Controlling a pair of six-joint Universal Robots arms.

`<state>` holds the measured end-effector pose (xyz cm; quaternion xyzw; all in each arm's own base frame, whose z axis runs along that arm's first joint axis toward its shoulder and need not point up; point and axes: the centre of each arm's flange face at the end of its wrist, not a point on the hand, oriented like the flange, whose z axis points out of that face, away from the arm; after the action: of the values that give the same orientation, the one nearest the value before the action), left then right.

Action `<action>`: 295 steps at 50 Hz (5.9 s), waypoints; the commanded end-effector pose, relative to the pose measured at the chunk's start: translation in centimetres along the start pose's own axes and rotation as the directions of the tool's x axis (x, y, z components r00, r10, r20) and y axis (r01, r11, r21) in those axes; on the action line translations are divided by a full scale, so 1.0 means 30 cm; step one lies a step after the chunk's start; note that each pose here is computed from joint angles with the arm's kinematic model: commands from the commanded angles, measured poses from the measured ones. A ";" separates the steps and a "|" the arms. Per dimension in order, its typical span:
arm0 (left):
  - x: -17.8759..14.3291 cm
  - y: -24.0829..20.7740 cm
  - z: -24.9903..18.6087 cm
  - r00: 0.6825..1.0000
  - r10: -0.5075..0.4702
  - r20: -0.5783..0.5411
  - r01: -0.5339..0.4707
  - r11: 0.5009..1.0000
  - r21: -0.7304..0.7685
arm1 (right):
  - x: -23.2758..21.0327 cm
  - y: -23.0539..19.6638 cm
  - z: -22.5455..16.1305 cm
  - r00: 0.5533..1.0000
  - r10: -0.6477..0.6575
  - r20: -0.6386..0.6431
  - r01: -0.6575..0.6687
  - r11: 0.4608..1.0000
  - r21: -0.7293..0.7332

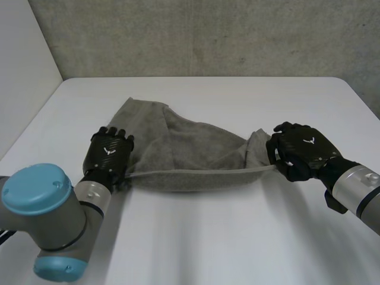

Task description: Fold the towel.

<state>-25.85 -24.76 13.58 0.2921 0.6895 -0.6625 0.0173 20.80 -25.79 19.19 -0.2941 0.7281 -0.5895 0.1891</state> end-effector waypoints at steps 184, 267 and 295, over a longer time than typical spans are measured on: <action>-0.290 -0.104 0.030 0.983 -0.172 0.059 0.171 0.985 0.022 | 0.042 0.189 0.168 0.999 0.030 0.029 -0.025 0.987 -0.158; -0.351 -0.034 0.068 0.947 -0.302 0.111 0.309 0.949 -0.056 | 0.083 0.246 0.207 0.991 -0.115 -0.072 0.098 0.973 -0.208; -0.345 -0.036 0.063 0.947 -0.303 0.106 0.310 0.949 -0.057 | 0.010 0.149 0.109 0.996 -0.069 -0.057 0.059 0.986 -0.154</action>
<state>-18.41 -30.40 18.49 0.1483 0.7494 -0.6439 -0.0421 21.14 -28.38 12.94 -0.3245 0.7711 -0.5375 0.1059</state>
